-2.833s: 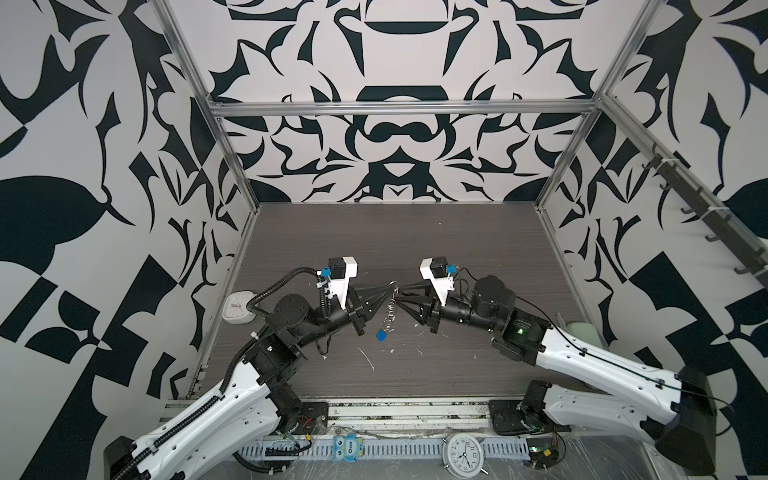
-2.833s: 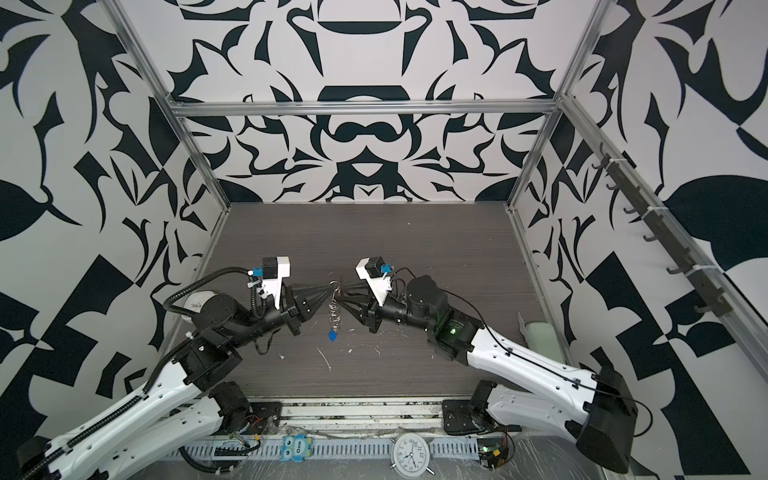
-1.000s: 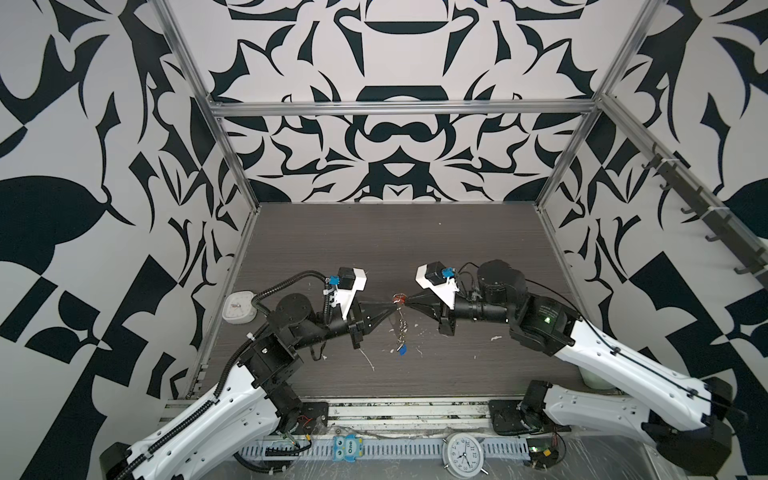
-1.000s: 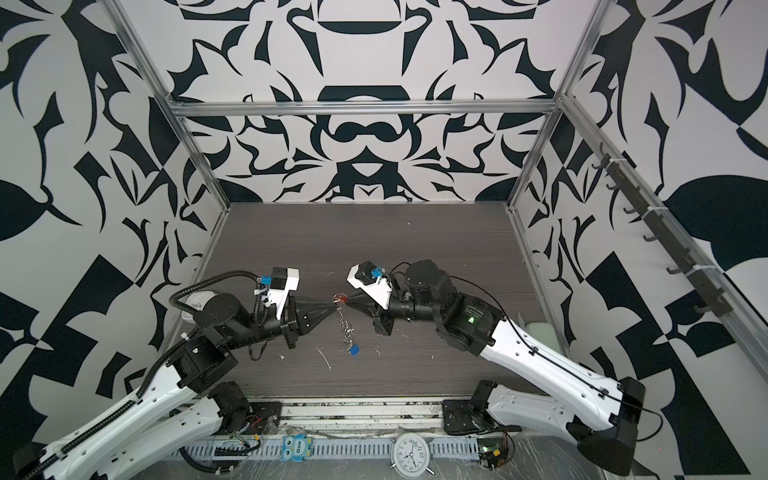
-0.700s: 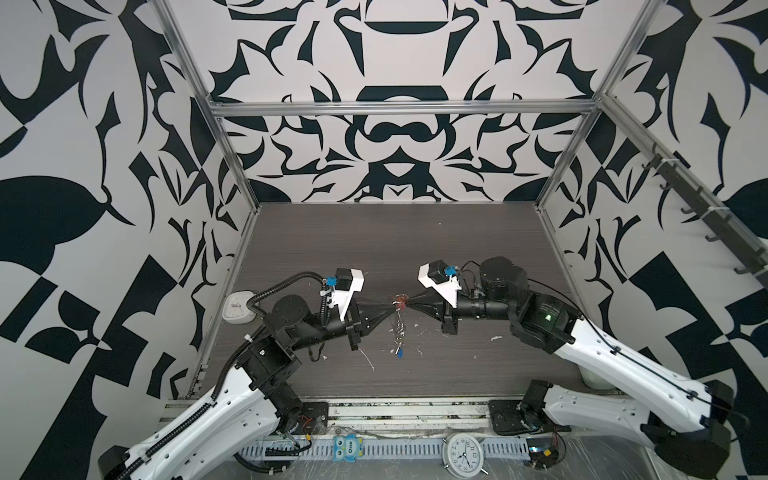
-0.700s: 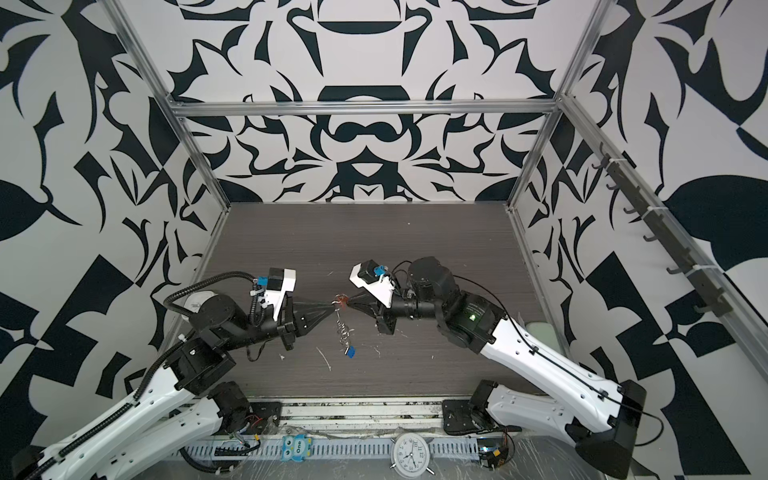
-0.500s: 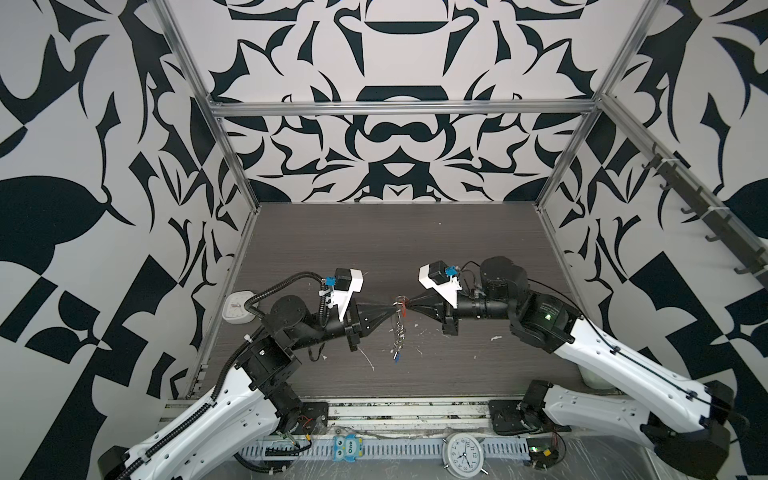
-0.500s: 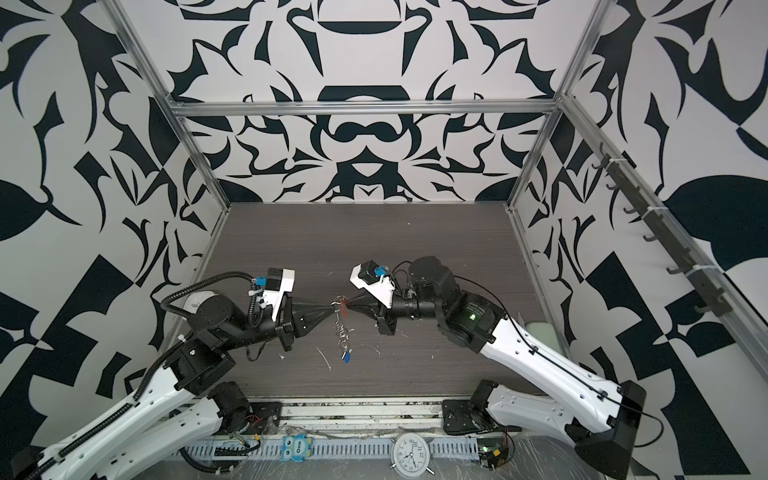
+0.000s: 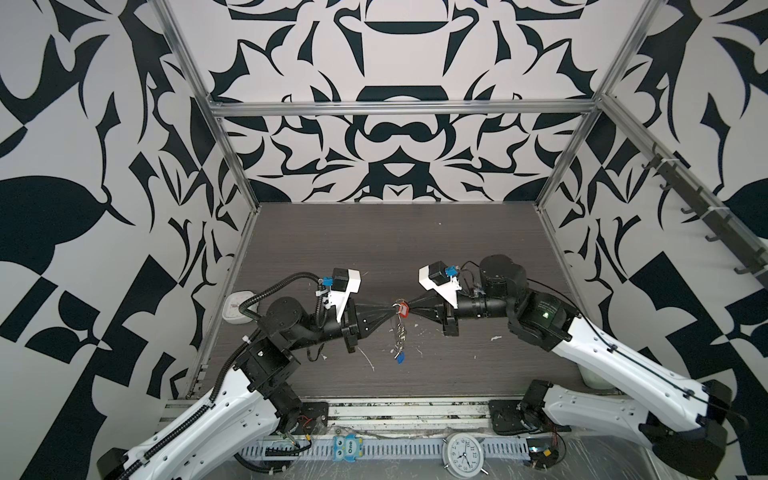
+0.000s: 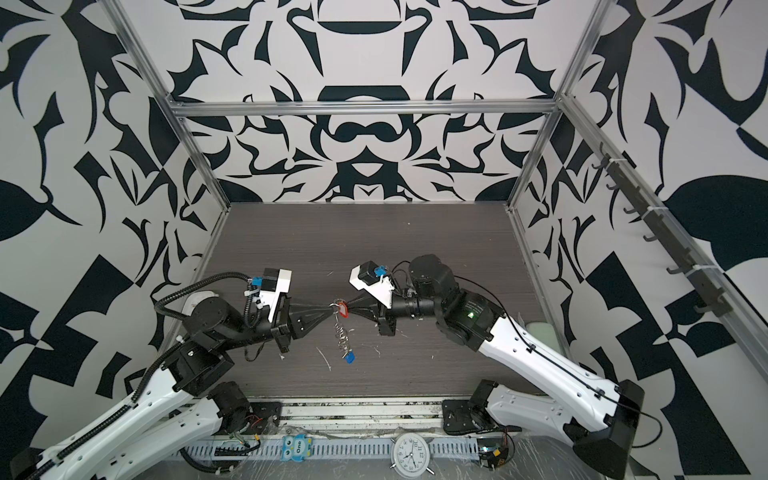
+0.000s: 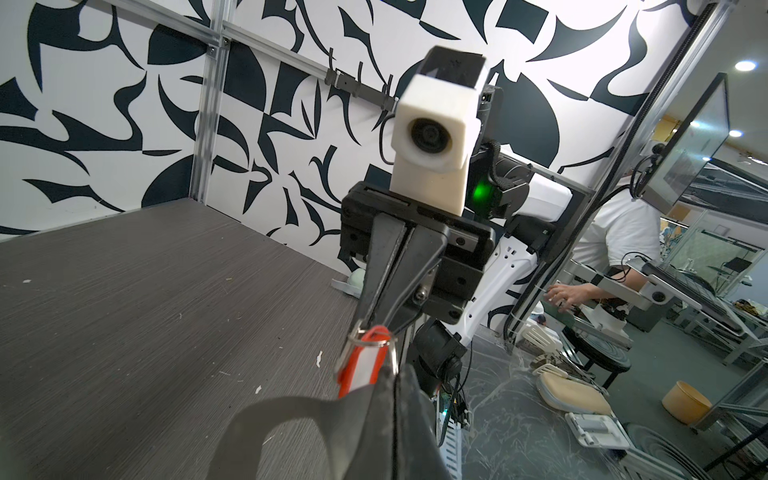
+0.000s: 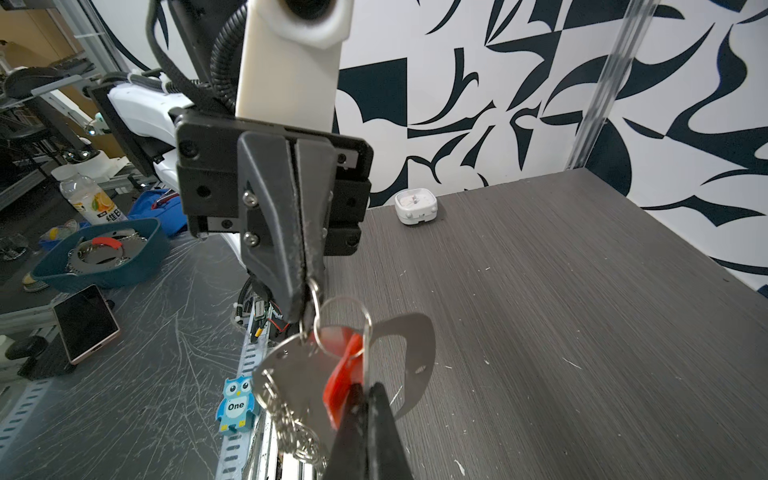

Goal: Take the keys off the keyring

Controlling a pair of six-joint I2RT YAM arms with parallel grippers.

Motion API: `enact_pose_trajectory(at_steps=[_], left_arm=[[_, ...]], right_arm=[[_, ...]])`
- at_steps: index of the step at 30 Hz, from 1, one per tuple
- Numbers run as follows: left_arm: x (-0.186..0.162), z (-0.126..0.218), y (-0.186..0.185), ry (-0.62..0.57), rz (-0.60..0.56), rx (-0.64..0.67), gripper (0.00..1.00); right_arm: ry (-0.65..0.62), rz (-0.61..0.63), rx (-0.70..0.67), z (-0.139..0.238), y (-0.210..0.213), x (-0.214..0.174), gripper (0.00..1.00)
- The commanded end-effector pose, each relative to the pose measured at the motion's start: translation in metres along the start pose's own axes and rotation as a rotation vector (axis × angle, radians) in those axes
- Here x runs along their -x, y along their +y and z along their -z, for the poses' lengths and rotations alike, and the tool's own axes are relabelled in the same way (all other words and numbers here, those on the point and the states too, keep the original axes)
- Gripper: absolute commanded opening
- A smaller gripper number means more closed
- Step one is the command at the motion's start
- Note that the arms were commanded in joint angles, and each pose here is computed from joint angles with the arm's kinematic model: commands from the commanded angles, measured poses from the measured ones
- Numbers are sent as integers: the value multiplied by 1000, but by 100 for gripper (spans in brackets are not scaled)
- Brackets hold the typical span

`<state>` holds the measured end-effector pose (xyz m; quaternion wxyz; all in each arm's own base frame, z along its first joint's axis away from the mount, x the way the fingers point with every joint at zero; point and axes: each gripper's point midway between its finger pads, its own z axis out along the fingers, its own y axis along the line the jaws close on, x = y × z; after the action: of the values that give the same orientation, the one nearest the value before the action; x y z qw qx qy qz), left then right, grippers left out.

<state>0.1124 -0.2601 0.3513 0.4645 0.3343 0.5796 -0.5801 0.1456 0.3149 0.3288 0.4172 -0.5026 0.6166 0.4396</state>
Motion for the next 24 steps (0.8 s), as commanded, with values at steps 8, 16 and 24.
enact_pose_trajectory(at_steps=[8, 16, 24], left_arm=[[32, 9, -27, -117, -72, -82, 0], [43, 14, -13, -186, -78, 14, 0], [32, 9, -4, -139, -94, 43, 0]], right_arm=[[-3, -51, 1, -9, -10, -10, 0], [-6, -84, 38, -17, -6, -20, 0], [-109, -113, -71, 1, -13, -5, 43]])
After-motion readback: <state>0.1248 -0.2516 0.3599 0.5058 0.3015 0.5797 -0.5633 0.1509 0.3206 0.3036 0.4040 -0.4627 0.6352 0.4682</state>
